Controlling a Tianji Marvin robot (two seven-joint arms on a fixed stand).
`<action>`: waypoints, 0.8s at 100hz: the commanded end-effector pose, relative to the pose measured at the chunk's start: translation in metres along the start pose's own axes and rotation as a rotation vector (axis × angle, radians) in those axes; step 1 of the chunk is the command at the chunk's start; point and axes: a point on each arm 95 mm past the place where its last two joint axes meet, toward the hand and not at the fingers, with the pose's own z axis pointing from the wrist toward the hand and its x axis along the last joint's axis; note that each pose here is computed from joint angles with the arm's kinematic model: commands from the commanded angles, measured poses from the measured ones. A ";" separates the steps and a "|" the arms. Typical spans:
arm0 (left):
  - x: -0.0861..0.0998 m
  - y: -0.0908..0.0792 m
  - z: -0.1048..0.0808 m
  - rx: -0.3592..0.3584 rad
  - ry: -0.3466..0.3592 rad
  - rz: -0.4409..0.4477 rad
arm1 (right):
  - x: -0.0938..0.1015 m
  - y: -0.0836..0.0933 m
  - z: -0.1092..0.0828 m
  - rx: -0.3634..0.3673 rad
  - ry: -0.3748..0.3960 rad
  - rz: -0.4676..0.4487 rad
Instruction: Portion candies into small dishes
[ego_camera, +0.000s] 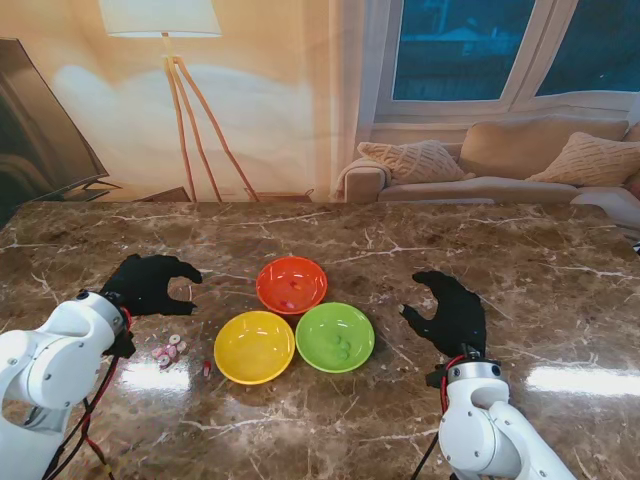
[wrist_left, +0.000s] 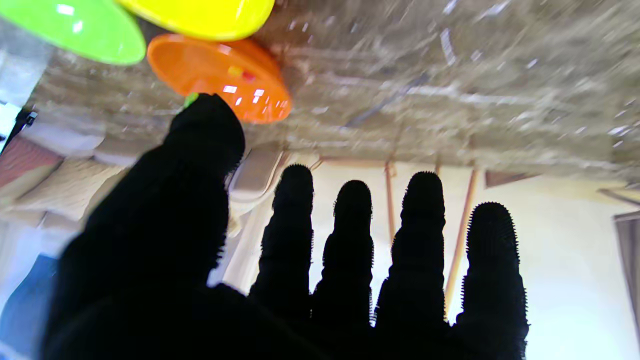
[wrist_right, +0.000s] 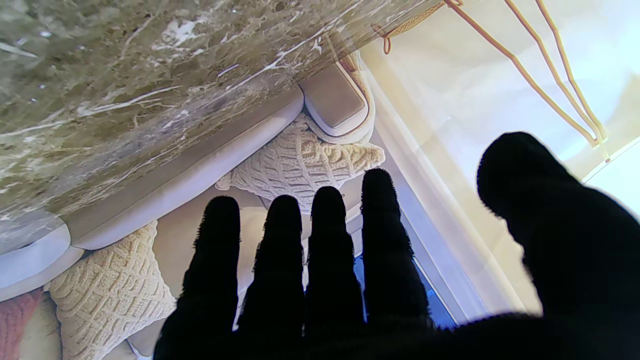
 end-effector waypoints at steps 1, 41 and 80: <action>-0.012 0.016 -0.005 -0.046 -0.026 0.015 | 0.000 -0.004 -0.003 0.021 -0.003 0.000; -0.047 0.067 -0.017 -0.198 -0.107 0.042 | 0.004 -0.006 -0.002 0.032 0.006 0.002; -0.057 0.089 -0.005 -0.258 -0.123 0.082 | 0.004 -0.006 -0.002 0.033 0.007 0.003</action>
